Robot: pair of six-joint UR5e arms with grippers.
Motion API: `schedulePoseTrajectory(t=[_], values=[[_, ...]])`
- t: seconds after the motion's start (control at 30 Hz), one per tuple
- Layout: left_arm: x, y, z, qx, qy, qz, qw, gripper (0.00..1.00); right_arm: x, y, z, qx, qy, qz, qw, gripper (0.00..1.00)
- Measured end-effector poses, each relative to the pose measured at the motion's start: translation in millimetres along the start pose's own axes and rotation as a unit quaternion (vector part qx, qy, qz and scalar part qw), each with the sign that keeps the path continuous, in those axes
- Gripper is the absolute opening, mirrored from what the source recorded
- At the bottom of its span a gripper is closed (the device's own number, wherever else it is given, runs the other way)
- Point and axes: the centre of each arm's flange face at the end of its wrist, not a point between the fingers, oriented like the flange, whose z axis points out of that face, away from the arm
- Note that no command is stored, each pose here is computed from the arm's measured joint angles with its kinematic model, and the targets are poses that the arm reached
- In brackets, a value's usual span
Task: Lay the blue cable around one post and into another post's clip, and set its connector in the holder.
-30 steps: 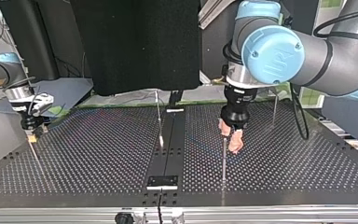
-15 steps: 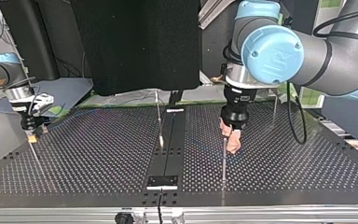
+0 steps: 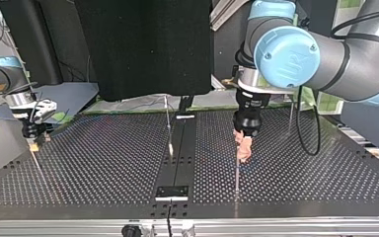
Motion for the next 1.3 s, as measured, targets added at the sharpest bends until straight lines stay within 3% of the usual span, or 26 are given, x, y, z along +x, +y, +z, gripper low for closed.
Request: schedulePoseTrajectory(t=[0.43, 0.63, 0.87, 1.3], values=[[1.2, -0.8, 0.9, 0.0, 0.001, 0.054, 0.9985, 1.0, -0.1, -0.8, 0.1, 0.001, 0.0, 0.0002, 1.0, 1.0], [1.4, -0.9, 0.8, -0.001, 0.001, 0.061, 0.9982, 1.0, -0.2, -0.5, -0.1, 0.0, -0.001, 0.0004, 1.0, 1.0], [2.0, -0.7, 1.3, -0.002, 0.002, 0.052, 0.9986, 1.0, -0.3, -0.4, -0.1, 0.0, -0.001, 0.0004, 1.0, 1.0], [1.5, 4.2, 4.2, -0.02, -0.006, -0.006, 0.9998, 1.0, -0.3, -0.6, -0.1, 0.0, -0.001, -0.0001, 1.0, 1.0]])
